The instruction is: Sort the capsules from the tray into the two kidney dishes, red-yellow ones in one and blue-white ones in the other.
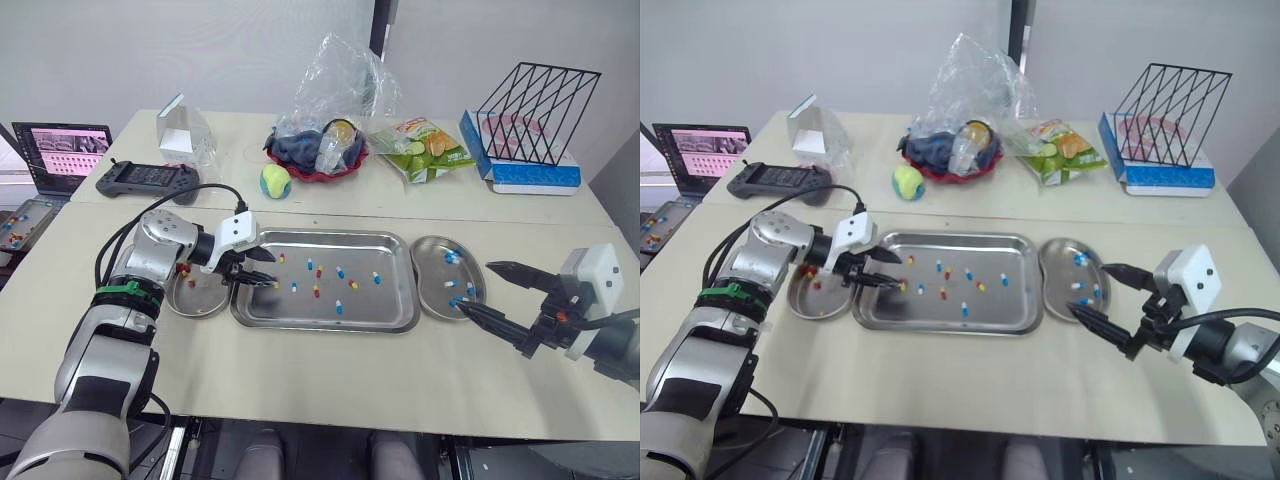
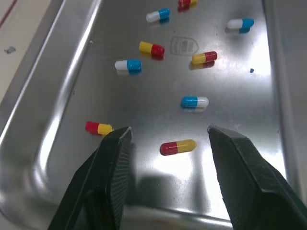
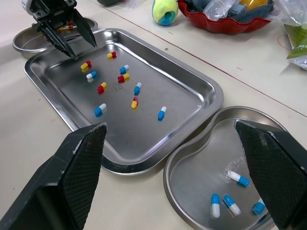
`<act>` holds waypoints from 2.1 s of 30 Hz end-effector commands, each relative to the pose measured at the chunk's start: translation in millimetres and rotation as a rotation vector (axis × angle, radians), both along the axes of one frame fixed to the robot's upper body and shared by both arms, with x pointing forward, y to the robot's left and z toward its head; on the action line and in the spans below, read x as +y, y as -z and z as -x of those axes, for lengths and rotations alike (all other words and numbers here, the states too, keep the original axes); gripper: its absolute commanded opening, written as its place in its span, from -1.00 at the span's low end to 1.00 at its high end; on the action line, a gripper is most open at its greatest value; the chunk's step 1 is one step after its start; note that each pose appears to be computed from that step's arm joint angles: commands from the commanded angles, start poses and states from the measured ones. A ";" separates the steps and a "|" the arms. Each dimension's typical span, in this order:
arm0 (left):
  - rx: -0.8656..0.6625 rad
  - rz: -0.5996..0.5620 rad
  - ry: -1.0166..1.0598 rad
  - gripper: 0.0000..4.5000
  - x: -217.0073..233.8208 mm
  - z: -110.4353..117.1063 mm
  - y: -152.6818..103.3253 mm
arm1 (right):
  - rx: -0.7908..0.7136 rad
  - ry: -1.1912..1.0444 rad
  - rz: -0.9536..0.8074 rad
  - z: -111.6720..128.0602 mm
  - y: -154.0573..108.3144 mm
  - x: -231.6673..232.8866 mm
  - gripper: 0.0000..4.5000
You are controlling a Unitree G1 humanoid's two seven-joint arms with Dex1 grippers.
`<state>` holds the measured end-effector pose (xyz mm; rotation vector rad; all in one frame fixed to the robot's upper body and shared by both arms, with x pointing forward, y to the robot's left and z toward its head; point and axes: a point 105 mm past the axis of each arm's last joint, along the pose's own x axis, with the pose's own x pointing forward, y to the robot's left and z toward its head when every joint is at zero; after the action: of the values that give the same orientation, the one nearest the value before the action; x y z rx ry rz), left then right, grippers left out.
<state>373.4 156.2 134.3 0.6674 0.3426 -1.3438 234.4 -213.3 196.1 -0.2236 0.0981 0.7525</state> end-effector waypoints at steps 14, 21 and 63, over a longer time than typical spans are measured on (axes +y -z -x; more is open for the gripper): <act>-0.047 -0.125 0.083 0.19 -7.5 -10.1 -3.8 | -0.085 0.027 0.009 -12.9 -6.4 -0.2 1.00; -0.055 -0.188 0.113 0.19 -9.0 -11.2 2.6 | -0.099 0.037 0.008 -15.5 -6.5 1.9 1.00; -0.071 -0.193 0.175 -0.27 -19.4 -10.9 -5.4 | -0.132 0.062 0.004 -27.1 -5.3 3.5 1.00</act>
<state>380.5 141.5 125.9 0.9010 0.4374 -1.4707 262.6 -211.3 191.0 -0.2490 0.0321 0.6745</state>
